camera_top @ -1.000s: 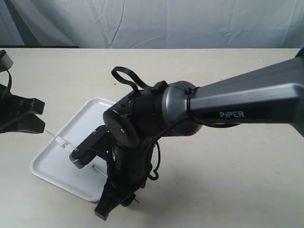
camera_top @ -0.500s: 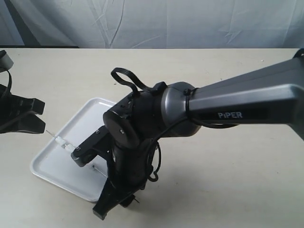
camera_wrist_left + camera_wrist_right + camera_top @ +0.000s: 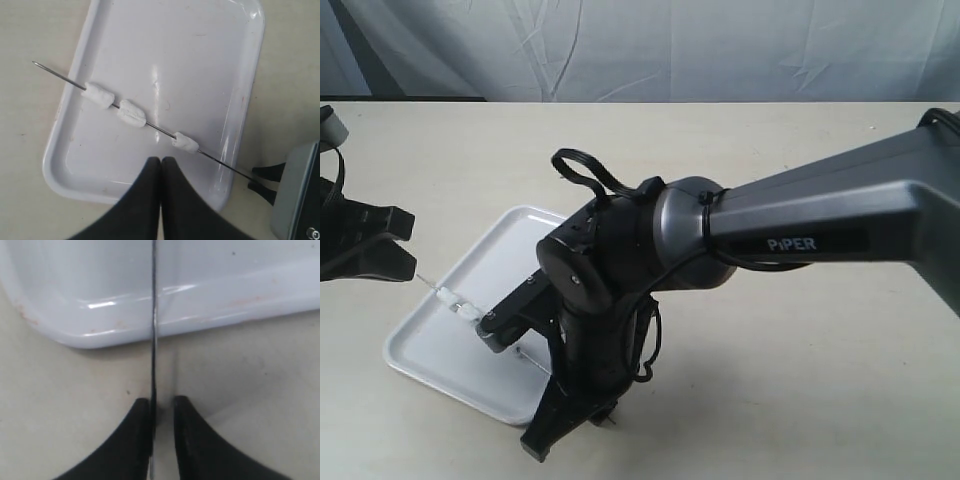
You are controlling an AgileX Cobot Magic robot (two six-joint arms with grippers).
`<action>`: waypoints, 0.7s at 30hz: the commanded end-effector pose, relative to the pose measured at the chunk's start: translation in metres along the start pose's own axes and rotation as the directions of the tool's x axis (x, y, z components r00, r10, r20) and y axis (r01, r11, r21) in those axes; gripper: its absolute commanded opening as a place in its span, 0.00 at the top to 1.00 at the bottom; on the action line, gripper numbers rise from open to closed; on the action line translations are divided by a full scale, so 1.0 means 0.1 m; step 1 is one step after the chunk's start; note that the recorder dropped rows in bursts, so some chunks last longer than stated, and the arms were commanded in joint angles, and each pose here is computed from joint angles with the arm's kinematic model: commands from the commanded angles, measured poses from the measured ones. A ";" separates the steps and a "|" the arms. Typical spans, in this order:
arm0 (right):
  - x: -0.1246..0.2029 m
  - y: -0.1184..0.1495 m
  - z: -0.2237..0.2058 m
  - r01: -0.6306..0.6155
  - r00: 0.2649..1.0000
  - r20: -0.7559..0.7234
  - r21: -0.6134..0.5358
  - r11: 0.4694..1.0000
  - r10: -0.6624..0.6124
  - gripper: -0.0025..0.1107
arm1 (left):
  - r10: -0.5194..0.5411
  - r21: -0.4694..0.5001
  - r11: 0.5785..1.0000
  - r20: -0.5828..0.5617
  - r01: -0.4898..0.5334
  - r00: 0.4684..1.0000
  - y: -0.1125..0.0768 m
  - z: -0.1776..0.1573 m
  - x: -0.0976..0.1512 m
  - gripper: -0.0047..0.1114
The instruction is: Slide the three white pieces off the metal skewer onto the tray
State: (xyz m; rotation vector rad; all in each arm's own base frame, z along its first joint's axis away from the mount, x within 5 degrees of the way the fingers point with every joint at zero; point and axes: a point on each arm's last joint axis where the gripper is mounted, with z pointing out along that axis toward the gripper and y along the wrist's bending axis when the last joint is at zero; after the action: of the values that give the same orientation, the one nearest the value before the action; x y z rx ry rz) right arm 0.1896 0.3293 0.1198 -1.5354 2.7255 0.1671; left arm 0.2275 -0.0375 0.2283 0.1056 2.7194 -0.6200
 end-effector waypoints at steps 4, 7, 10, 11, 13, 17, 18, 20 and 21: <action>0.03 0.01 0.06 -0.015 0.999 -0.033 -0.014 1.000 0.014 0.84 | -0.004 0.002 1.000 0.011 0.004 1.000 0.00 0.01 -0.01 0.96; 0.03 0.02 0.03 -0.014 1.000 -0.028 -0.015 1.000 0.013 0.91 | 0.005 -0.013 1.000 0.019 -0.004 1.000 0.01 0.01 -0.02 0.96; 0.02 0.02 -0.01 -0.011 1.000 -0.010 -0.013 1.000 0.011 0.98 | 0.007 -0.021 1.000 0.028 -0.007 1.000 0.02 0.01 -0.03 0.96; 0.02 0.02 -0.02 -0.011 1.000 -0.007 -0.013 1.000 0.011 0.98 | 0.010 -0.024 1.000 0.031 -0.010 0.999 0.02 0.01 -0.03 0.96; 0.01 0.02 -0.05 -0.010 1.000 0.002 -0.013 1.000 0.010 0.98 | 0.029 -0.051 0.998 0.041 -0.027 0.999 0.05 0.01 -0.04 0.96; 0.02 0.03 -0.07 -0.011 1.000 -0.003 -0.015 1.000 0.011 0.98 | 0.051 -0.076 0.996 0.027 -0.049 0.998 0.07 0.01 -0.03 0.96; 0.02 0.03 -0.08 -0.010 1.000 -0.006 -0.016 1.000 0.010 0.98 | 0.029 -0.068 0.997 0.015 -0.028 0.999 0.06 0.01 -0.02 0.96; 0.03 0.03 -0.10 -0.010 1.000 -0.009 -0.017 1.000 0.010 0.98 | 0.022 -0.053 0.998 -0.014 -0.022 1.000 0.05 0.01 0.01 0.96; 0.03 0.03 -0.11 -0.010 1.000 -0.012 -0.017 1.000 0.010 0.98 | 0.019 -0.046 0.999 -0.030 -0.021 0.999 0.04 0.01 0.03 0.96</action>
State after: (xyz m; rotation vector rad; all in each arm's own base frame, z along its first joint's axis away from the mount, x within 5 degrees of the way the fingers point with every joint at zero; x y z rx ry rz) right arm 0.1873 0.3284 0.1244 -1.5230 2.7512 0.1818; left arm 0.2295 -0.0324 0.2267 0.1309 2.7154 -0.5246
